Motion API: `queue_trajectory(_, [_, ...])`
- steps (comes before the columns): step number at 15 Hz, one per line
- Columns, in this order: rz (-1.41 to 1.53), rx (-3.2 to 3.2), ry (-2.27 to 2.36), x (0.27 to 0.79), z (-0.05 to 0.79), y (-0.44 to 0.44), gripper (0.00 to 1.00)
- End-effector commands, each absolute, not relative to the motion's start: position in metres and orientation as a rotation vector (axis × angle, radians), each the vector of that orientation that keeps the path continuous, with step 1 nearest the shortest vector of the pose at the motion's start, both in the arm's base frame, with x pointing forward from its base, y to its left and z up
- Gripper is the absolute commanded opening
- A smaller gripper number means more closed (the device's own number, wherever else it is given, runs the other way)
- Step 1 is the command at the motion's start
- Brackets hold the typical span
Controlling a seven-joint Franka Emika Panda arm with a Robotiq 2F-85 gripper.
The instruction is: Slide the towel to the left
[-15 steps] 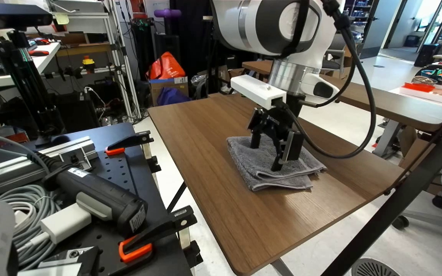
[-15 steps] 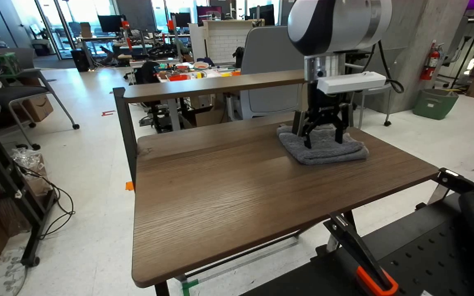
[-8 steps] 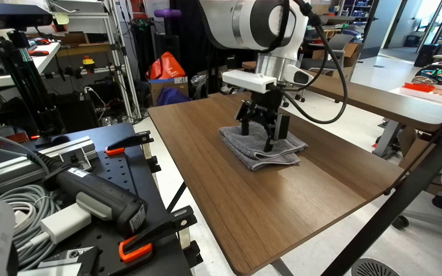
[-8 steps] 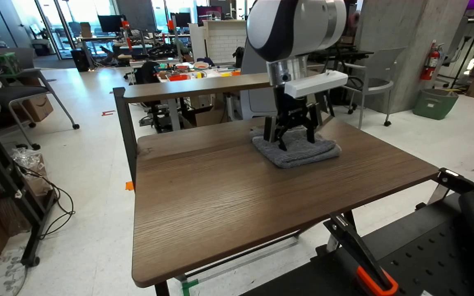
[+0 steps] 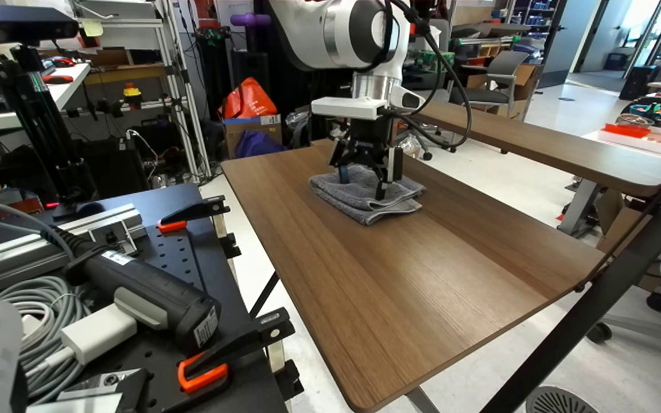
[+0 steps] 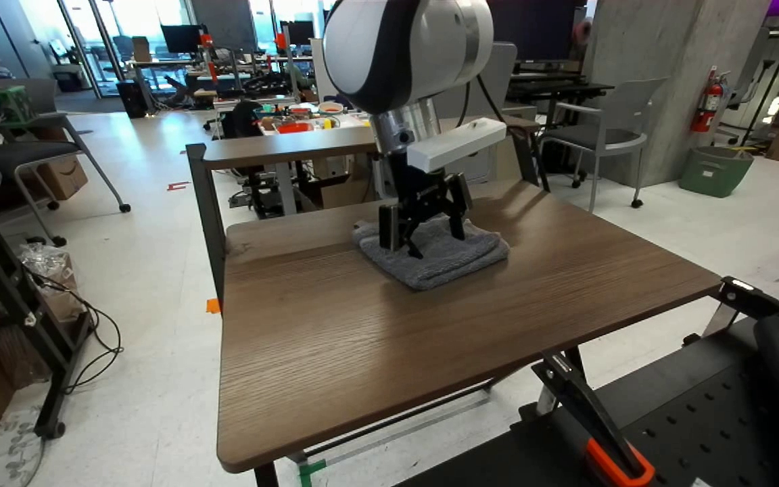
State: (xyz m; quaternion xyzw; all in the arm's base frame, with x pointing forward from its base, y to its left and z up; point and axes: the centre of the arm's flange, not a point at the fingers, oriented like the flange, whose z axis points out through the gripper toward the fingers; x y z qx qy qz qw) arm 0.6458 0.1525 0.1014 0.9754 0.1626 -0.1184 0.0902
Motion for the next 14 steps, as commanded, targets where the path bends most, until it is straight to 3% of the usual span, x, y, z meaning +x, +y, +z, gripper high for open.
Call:
queue_trajectory(1, [-0.355,2.87,0.578,0.654,0.094,0.169,1.0])
queue_trajectory(10, [-0.232,2.835,0.754,0.633,0.2,0.149,1.0])
queue_trajectory(14, [-0.231,2.861,0.691,0.652,0.179,0.162,1.0])
